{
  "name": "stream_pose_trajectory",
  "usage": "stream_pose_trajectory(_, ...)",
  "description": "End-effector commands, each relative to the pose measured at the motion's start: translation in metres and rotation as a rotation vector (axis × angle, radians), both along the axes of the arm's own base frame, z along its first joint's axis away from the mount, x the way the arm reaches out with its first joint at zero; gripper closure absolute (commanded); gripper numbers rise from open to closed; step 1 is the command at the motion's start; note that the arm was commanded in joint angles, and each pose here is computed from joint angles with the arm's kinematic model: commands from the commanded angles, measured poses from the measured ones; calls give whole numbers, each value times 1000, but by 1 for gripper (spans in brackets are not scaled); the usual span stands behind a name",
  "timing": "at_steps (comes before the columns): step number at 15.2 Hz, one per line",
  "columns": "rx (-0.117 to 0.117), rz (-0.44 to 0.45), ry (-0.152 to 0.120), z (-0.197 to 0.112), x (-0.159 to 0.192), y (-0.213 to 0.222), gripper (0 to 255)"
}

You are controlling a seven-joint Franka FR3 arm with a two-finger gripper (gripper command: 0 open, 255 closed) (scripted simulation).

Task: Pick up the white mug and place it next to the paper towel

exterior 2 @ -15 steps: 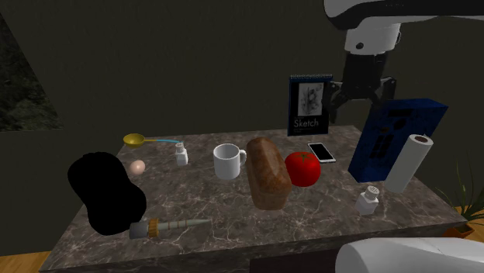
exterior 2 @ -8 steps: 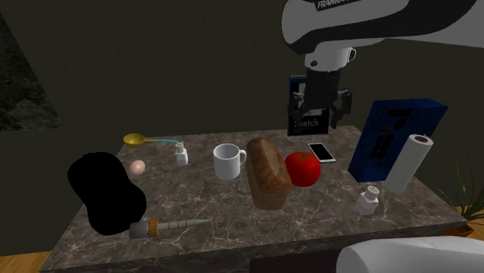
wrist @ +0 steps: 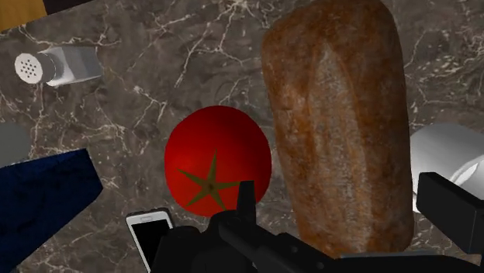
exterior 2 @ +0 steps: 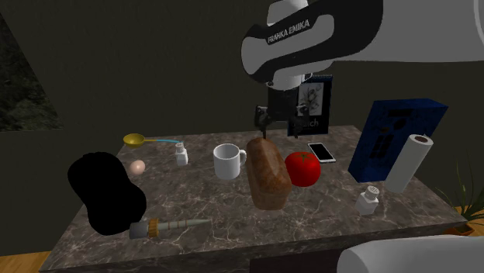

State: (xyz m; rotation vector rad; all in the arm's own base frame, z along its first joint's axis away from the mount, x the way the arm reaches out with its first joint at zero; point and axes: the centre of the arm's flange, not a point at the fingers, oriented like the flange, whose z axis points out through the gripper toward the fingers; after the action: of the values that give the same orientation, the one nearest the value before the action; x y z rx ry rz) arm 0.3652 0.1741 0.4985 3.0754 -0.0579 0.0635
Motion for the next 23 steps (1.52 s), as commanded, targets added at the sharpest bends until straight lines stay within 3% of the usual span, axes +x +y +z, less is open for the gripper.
stream_pose_trajectory(1,5,-2,-8,-13,5,23,0)
stream_pose_trajectory(18,34,-8,-71,-109,70,208,0)
stream_pose_trajectory(23,35,-8,-74,-134,75,216,0)
